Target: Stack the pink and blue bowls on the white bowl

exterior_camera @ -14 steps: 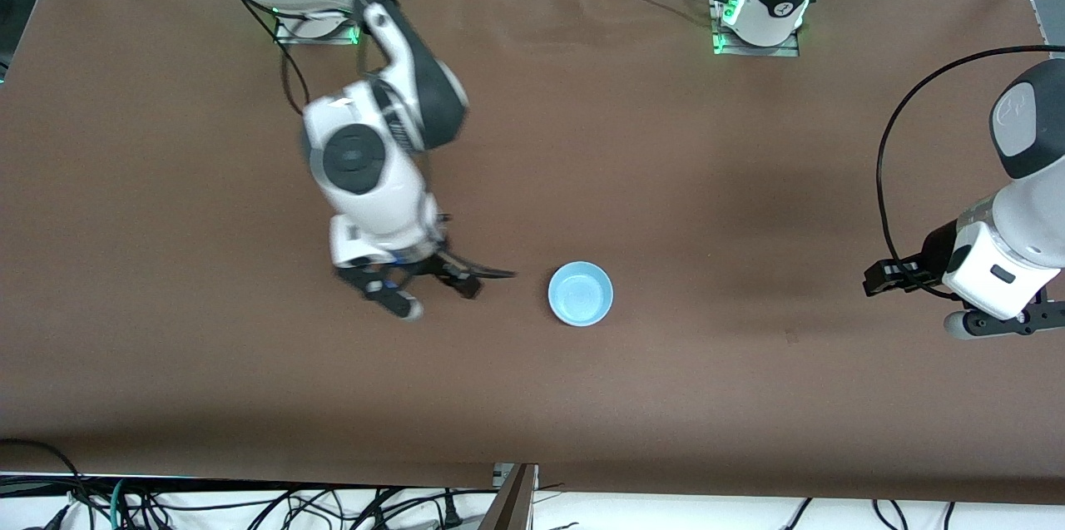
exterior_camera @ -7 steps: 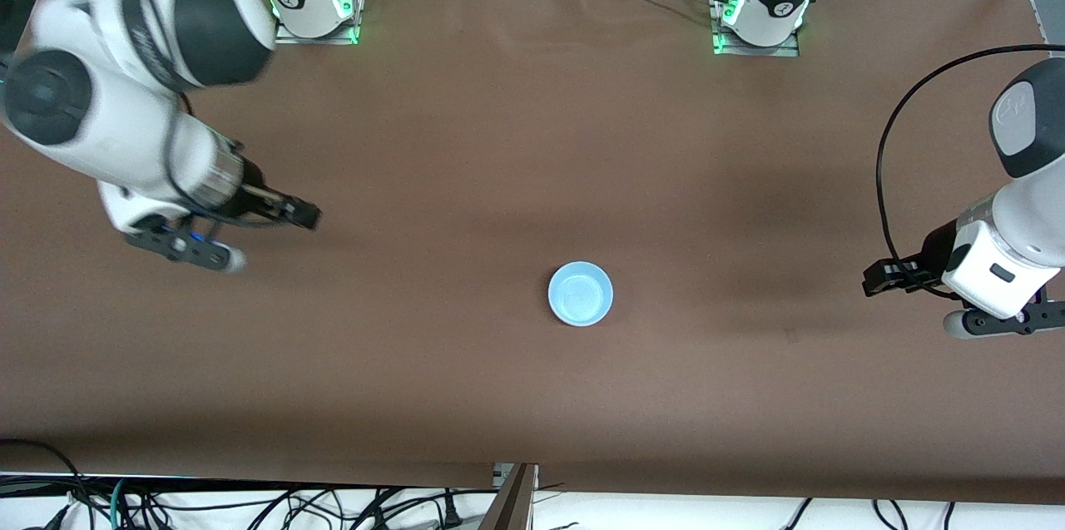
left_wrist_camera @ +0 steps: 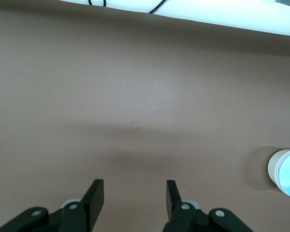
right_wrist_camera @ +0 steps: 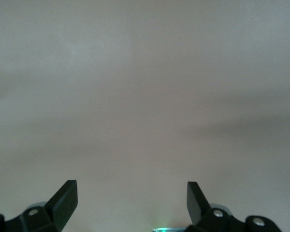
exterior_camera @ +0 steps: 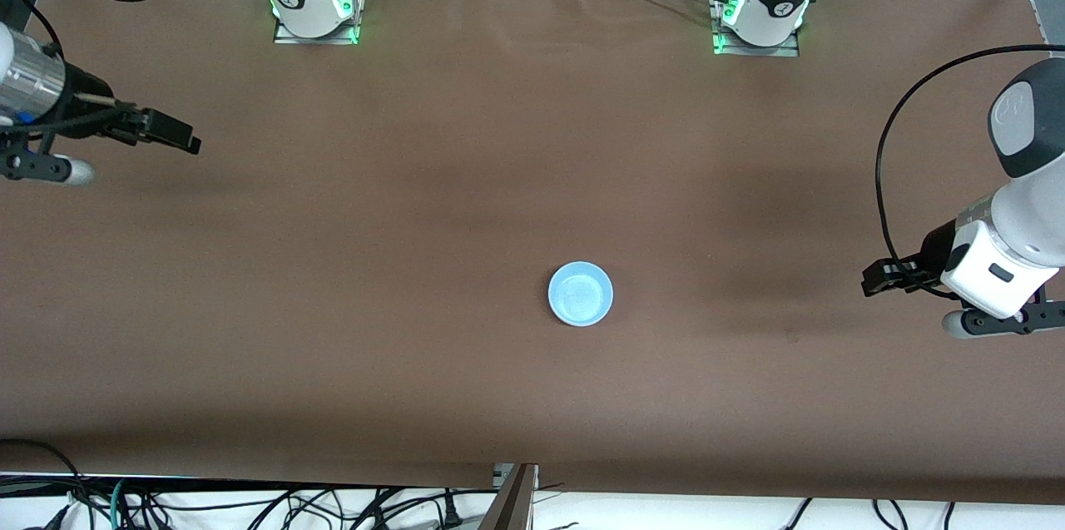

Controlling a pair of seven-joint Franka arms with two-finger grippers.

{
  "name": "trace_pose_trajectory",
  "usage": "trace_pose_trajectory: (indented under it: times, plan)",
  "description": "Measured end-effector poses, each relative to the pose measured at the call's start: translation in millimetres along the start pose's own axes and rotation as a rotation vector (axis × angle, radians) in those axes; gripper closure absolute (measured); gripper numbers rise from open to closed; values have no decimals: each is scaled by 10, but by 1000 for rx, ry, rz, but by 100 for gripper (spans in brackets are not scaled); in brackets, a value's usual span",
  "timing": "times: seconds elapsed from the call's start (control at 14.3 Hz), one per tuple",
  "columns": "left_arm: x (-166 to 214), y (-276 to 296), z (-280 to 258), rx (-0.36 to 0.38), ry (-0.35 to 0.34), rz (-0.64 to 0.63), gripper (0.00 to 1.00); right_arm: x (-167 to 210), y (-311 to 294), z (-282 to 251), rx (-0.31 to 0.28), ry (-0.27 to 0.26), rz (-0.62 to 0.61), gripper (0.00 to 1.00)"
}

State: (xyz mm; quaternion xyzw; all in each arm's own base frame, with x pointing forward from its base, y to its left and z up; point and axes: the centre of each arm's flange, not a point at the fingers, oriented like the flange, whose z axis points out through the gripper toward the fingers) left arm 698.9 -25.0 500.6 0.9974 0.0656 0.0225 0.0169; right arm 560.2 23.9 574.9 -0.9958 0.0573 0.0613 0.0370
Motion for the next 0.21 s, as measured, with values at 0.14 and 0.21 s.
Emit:
trace_pose_trajectory:
  times: [0.14, 0.21]
  plan:
    - [0, 3, 0, 0, 0, 1, 40, -27, -80, -31, -15, 13, -31, 0]
    - [0, 5, 0, 0, 1, 2, 39, -20, -118, -30, -21, 19, -42, 0]
